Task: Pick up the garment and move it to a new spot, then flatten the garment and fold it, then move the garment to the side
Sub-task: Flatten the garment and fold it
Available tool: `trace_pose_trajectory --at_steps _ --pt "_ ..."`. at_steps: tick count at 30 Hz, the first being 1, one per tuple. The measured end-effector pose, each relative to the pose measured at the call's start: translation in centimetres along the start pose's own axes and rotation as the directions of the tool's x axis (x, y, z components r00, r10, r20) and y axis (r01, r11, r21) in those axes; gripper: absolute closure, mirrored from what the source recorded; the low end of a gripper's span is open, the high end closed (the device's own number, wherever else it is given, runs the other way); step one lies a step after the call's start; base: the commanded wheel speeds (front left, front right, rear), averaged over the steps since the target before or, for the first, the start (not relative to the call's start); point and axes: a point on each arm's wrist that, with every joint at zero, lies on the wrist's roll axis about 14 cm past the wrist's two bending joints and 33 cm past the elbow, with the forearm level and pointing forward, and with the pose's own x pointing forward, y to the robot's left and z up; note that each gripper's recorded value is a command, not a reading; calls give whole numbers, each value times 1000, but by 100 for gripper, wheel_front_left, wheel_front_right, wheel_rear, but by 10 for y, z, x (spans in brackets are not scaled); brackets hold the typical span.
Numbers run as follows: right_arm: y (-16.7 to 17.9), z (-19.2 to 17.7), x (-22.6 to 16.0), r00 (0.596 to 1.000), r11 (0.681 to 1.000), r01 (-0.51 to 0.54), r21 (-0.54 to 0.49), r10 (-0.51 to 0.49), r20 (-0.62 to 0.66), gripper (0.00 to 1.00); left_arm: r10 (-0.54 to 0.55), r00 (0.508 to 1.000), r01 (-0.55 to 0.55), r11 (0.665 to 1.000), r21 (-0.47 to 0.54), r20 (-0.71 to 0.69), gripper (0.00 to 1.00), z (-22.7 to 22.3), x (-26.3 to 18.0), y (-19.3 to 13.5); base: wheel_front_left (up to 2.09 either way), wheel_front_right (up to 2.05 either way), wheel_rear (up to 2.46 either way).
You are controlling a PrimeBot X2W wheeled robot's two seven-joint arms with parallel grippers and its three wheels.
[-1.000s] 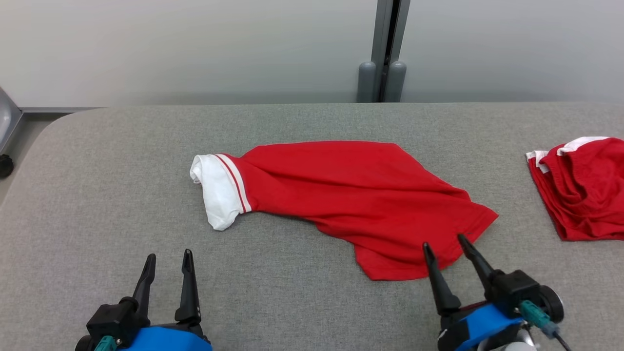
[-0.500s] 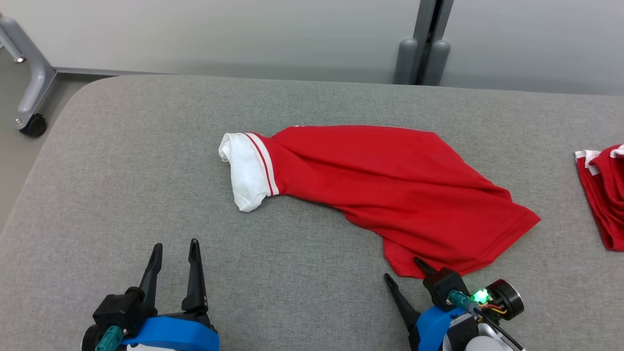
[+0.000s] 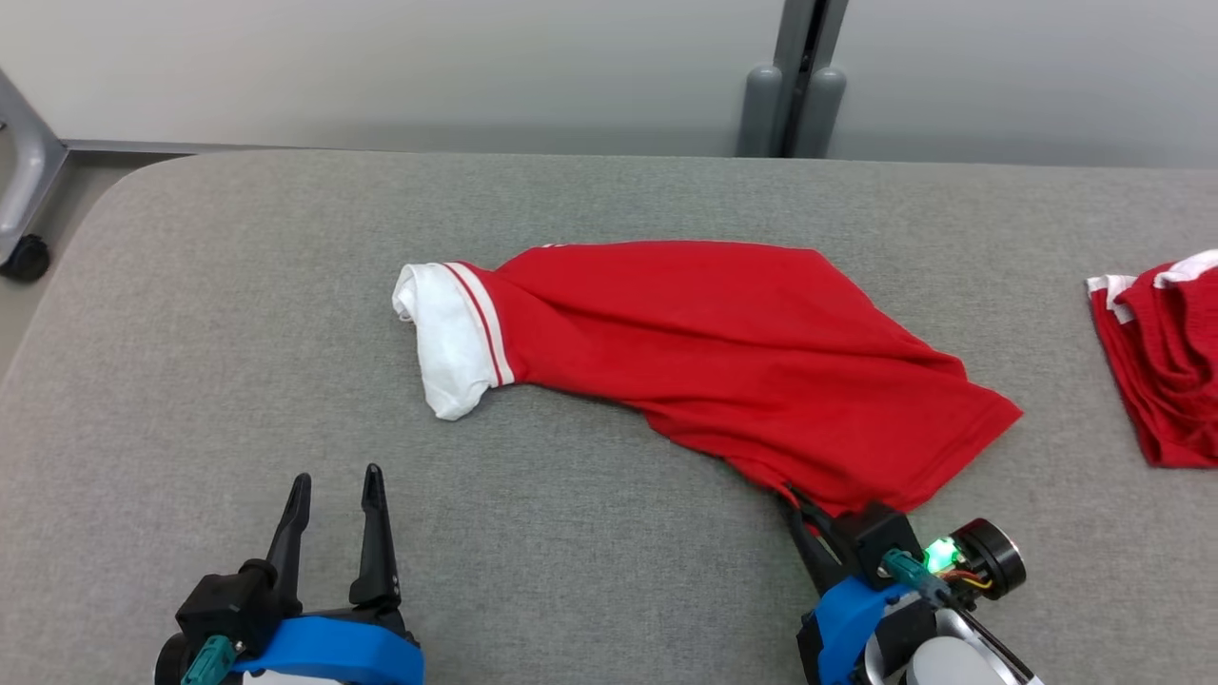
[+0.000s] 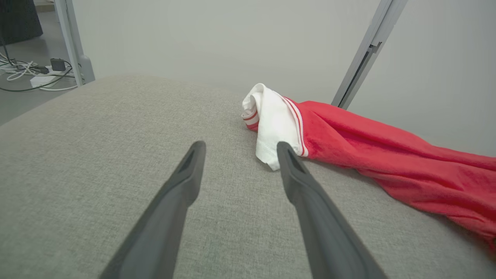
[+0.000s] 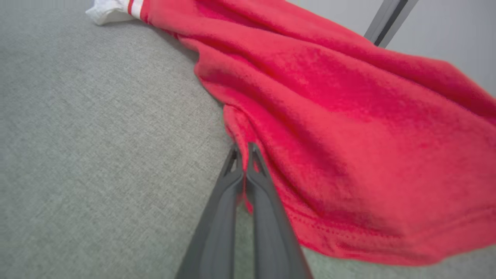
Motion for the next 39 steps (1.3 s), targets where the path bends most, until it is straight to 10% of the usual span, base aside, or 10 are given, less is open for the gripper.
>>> trace_pose_trajectory --at_steps 16,18,19,39 --pt "-53 -23 -106 956 957 290 17 -289 -57 100 -176 984 176 984 26 -7 0 -3 17 -55 0 0 0" --pt "-62 -27 -115 944 945 325 25 -323 -67 54 -184 983 184 983 27 -9 0 -3 18 -57 0 0 0" --pt "-64 -28 -117 940 941 337 29 -335 -64 0 -185 983 186 982 28 -11 0 -4 18 -57 0 0 0" --pt "-126 85 -125 825 881 464 91 -468 316 0 -184 983 185 980 77 -17 0 2 26 -47 0 0 0"
